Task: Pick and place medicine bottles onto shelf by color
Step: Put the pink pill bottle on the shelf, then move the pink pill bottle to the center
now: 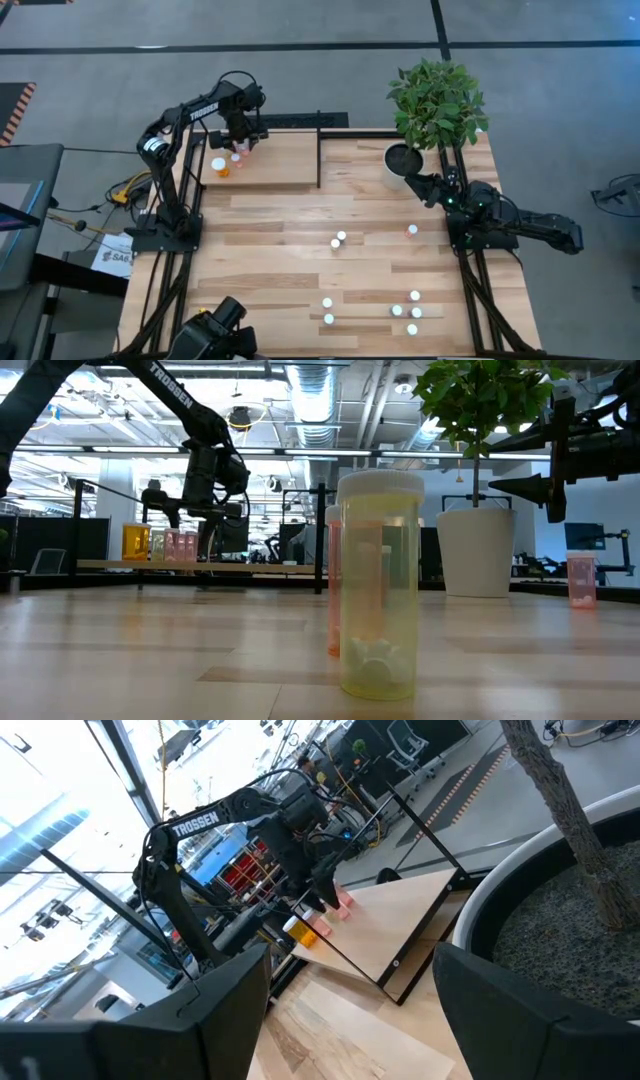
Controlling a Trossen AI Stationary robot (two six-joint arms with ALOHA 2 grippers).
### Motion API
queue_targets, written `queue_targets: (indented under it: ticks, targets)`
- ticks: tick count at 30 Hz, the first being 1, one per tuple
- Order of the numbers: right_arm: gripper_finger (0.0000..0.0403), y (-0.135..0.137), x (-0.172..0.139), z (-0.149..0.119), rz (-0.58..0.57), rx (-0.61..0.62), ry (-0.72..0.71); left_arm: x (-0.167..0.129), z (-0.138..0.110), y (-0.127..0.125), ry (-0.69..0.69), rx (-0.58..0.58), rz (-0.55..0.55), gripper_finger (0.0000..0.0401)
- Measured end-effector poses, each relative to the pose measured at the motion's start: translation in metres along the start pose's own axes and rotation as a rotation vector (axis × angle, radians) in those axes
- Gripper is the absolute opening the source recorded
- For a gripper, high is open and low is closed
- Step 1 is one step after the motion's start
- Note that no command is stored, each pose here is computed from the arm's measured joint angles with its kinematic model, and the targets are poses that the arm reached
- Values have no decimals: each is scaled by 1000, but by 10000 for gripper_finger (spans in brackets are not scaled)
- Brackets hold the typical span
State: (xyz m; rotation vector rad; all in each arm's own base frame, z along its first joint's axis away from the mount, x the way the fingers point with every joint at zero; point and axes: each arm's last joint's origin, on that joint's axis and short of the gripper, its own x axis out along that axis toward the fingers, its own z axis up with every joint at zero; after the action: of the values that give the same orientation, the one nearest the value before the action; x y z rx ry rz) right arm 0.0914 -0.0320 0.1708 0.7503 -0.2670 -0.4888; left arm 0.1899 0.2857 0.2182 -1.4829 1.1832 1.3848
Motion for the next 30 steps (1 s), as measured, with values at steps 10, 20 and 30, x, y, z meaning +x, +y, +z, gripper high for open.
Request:
queue_targets:
  ticks: [10, 20, 30]
  targets:
    - [302, 0, 0, 0, 0, 0, 0, -29, -4, 2, 42, 22, 13, 313]
    - [302, 0, 0, 0, 0, 0, 0, -84, -3, -1, -95, 24, -43, 309]
    - [302, 0, 0, 0, 0, 0, 0, -134, -5, -2, -352, 104, -68, 309]
